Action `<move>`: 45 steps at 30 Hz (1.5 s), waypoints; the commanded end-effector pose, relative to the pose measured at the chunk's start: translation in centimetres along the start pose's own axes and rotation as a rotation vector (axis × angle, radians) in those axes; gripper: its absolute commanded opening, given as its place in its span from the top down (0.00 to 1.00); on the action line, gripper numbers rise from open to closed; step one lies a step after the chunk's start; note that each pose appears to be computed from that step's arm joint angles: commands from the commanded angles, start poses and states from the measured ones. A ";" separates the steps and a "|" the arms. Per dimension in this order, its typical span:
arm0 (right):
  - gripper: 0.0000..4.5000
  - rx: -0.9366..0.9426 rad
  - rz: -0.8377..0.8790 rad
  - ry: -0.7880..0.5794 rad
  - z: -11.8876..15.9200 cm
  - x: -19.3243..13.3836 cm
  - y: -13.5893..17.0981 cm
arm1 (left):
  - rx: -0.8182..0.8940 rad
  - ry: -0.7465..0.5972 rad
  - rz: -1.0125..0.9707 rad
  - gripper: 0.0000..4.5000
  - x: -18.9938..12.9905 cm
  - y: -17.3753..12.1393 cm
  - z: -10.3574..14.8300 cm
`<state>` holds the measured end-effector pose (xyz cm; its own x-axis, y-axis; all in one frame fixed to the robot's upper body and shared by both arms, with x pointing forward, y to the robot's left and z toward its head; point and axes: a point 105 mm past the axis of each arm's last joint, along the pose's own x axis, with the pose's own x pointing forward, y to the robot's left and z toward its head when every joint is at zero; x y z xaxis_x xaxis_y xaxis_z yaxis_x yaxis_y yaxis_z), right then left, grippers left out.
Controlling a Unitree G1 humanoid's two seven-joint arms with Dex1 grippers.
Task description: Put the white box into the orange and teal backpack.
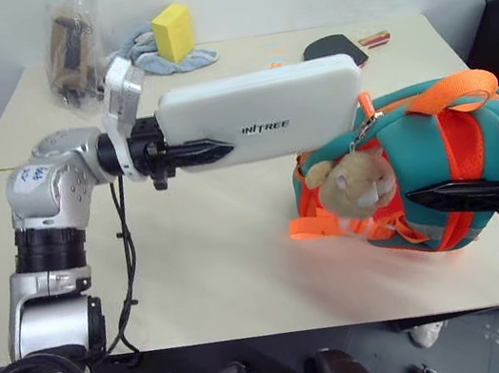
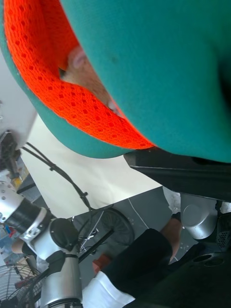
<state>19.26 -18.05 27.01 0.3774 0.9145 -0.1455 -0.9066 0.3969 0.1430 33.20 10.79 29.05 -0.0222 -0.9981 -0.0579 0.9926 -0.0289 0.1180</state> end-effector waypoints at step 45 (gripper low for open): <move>0.99 -0.060 -0.101 -0.031 1.3 -1.8 -0.7 | 0.075 0.121 -0.207 0.72 1.5 -0.4 -0.4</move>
<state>19.79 -19.81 27.11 0.4560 0.8736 -0.1697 -0.8651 0.4799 0.1460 34.73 9.95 27.88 -0.0570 -0.9799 -0.1910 0.9866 -0.0846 0.1397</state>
